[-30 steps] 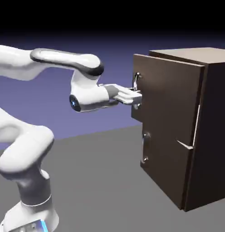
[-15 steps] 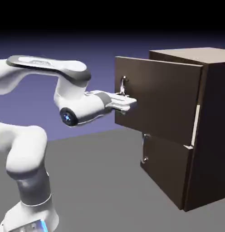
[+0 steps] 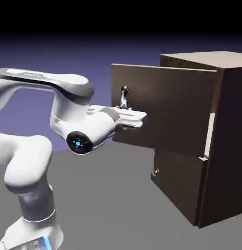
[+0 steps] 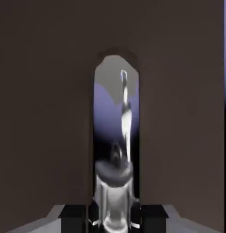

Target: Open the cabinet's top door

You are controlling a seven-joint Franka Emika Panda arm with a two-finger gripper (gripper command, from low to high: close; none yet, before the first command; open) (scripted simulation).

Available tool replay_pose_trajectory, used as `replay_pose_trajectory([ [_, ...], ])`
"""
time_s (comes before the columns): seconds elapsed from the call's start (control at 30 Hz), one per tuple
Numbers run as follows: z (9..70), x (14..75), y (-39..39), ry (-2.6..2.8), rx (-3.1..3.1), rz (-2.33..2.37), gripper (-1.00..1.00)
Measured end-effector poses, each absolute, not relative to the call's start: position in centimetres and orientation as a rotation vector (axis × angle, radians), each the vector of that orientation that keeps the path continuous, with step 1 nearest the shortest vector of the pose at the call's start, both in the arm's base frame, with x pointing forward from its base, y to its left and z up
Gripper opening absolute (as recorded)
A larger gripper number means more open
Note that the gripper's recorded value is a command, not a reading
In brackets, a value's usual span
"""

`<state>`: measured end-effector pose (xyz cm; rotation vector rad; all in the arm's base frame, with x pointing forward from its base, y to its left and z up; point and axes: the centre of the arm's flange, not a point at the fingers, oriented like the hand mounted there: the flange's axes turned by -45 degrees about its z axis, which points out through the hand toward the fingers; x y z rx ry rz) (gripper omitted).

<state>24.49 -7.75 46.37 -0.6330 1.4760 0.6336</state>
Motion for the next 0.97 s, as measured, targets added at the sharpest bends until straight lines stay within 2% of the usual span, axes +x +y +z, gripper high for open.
replay_pose_trajectory([
  [0.43,46.4,23.3,-18.6,1.377,-0.898,0.899,-1.0],
  [0.97,46.4,25.9,-29.2,1.24,-1.159,1.159,-1.0],
])
